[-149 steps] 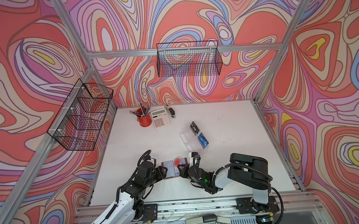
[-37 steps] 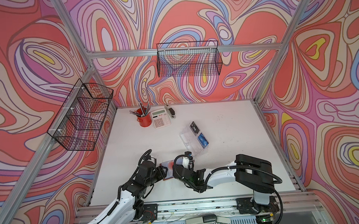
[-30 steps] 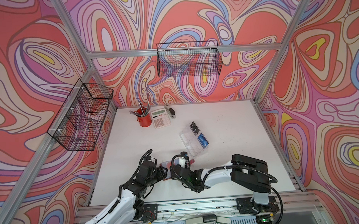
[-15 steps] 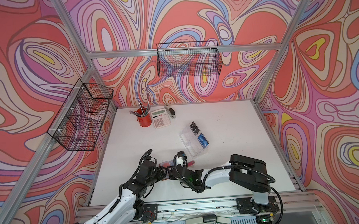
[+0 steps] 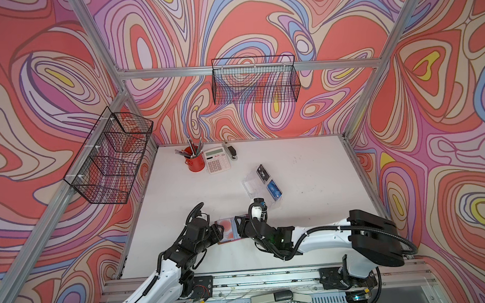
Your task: Put the credit cards into the card holder
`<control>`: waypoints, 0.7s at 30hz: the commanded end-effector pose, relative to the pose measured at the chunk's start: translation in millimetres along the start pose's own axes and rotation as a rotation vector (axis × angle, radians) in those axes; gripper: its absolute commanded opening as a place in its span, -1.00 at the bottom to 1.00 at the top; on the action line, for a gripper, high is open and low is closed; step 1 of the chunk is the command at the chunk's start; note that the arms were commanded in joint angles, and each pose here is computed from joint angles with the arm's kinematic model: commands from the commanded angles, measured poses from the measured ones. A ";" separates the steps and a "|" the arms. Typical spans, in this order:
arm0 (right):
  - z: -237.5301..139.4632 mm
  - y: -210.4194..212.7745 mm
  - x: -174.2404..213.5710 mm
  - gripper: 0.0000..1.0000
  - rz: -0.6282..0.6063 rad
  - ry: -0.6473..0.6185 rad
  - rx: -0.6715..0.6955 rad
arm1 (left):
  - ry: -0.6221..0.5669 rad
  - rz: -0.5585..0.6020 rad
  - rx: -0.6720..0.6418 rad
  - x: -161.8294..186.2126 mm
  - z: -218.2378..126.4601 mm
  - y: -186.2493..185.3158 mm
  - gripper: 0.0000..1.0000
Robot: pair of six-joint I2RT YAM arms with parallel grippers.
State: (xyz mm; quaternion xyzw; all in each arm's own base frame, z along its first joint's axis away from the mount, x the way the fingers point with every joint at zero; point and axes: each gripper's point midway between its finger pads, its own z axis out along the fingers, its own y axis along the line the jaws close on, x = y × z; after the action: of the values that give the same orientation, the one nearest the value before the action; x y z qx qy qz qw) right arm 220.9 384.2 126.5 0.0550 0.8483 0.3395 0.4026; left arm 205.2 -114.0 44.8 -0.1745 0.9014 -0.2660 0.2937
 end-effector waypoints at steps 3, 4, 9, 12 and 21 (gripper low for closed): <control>-2.1 -53.7 6.0 0.03 -0.062 0.024 0.166 | -0.026 -0.004 -0.016 -4.9 -5.4 1.5 0.11; -0.3 -55.2 7.0 0.03 -0.064 0.037 0.172 | -0.026 -0.007 -0.015 -4.8 -5.5 1.4 0.11; 13.0 -54.9 21.4 0.02 -0.066 0.109 0.145 | -0.004 -0.007 0.006 -1.4 -4.8 -2.4 0.12; 22.4 -48.3 29.4 0.00 -0.078 0.140 0.117 | 0.007 -0.002 0.000 0.4 -4.3 -1.6 0.13; 44.4 -60.3 49.6 -0.13 -0.098 0.209 0.181 | 0.010 -0.012 -0.063 0.6 -1.7 9.1 0.13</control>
State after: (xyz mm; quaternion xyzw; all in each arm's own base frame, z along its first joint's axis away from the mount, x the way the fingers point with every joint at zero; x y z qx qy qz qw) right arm 228.0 379.8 40.0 0.0104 0.9103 0.2534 0.3273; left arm 202.4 -111.3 40.1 -0.1787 0.9056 -0.2571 0.2860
